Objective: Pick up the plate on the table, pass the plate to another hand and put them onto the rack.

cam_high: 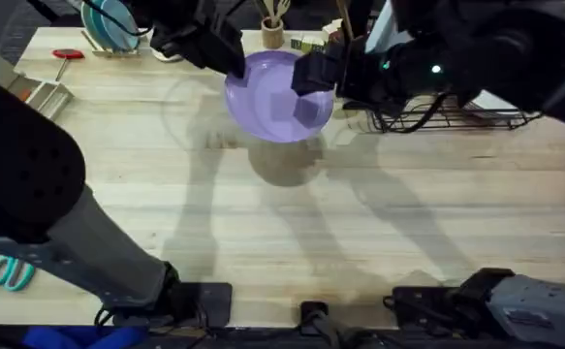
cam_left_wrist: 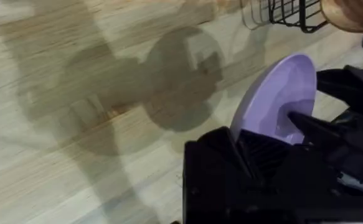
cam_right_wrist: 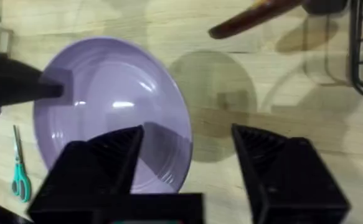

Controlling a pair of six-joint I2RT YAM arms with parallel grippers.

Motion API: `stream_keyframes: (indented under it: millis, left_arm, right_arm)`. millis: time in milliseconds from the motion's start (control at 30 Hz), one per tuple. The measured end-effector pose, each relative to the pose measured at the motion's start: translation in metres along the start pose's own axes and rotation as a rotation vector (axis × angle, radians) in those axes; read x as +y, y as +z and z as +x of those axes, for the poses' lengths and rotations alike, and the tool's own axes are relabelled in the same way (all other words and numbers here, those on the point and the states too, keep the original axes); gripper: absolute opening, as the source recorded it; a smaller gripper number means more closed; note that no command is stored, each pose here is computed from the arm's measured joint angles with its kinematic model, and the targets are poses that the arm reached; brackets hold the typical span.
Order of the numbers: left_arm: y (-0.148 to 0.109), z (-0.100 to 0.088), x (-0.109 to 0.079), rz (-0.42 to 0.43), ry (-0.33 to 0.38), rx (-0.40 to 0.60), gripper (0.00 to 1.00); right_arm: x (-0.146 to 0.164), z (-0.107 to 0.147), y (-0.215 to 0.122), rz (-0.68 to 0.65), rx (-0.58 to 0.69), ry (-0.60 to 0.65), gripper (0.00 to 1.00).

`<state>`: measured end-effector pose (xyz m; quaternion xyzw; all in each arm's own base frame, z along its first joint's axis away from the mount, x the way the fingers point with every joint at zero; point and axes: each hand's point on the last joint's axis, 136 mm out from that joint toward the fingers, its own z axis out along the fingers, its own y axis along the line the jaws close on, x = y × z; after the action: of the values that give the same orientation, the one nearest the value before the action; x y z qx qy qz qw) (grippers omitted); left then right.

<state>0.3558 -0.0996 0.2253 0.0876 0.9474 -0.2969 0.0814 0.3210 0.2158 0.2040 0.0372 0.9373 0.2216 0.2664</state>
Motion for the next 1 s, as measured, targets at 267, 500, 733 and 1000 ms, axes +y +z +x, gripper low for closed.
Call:
stream_keyframes:
  millis: [267, 500, 733, 1000]
  left_arm:
    - [0.0, -0.0001, -0.0004, 0.003, 0.0, 0.0, 0.041]
    - [-0.0008, -0.0008, 0.0031, -0.012, 0.0, -0.004, 0.041]
    - [-0.0011, 0.0012, 0.0037, -0.013, -0.003, 0.003, 0.125]
    - [-0.0007, 0.0026, -0.0007, 0.009, -0.002, 0.008, 0.836]
  right_arm:
    - [-0.0029, 0.003, 0.0086, 0.015, 0.019, 0.028, 0.37]
    - [0.0008, 0.0015, 0.0075, -0.001, 0.018, 0.038, 0.031]
    - [0.0023, 0.0009, 0.0068, -0.006, 0.018, 0.037, 0.031]
    - [0.0028, 0.0023, 0.0068, -0.007, 0.023, 0.036, 0.029]
